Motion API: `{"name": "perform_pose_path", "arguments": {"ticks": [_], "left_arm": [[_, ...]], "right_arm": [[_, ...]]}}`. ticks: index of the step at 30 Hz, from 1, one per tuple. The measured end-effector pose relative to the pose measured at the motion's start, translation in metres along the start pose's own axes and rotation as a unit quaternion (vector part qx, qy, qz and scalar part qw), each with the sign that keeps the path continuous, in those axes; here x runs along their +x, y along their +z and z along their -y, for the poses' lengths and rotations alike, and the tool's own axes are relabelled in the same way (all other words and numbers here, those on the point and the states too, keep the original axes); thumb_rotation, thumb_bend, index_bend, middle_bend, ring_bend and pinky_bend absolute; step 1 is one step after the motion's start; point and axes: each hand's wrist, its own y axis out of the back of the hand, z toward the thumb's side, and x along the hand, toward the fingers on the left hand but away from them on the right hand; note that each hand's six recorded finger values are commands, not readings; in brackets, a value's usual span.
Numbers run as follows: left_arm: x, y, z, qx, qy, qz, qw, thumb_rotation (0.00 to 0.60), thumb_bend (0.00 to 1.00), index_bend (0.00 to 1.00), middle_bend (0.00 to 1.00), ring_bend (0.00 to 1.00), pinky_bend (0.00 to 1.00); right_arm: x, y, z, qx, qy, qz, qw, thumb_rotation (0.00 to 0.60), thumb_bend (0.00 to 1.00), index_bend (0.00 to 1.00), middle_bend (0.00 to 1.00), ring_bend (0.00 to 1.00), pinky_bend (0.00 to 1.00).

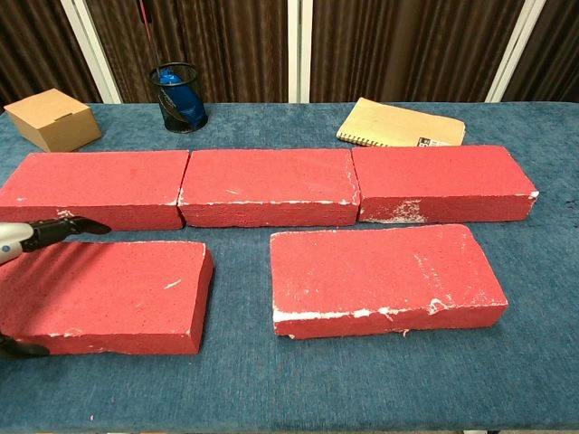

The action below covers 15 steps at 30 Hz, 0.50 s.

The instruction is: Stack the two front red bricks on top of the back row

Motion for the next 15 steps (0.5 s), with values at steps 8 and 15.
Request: {"name": "perform_pose_path", "arguments": {"ticks": [8, 15], "left_arm": [[0.008, -0.003, 0.004, 0.005, -0.018, -0.004, 0.9998, 0.600, 0.00, 0.00, 0.00, 0.00, 0.00], [0.014, -0.004, 0.007, 0.009, -0.037, -0.008, 0.9992, 0.600, 0.00, 0.00, 0.10, 0.00, 0.00]], "right_arm": [[0.001, -0.001, 0.001, -0.001, -0.001, 0.002, 1.0000, 0.600, 0.00, 0.00, 0.00, 0.00, 0.00], [0.001, -0.002, 0.002, -0.002, 0.000, 0.004, 1.0000, 0.600, 0.00, 0.00, 0.00, 0.00, 0.00]]}}
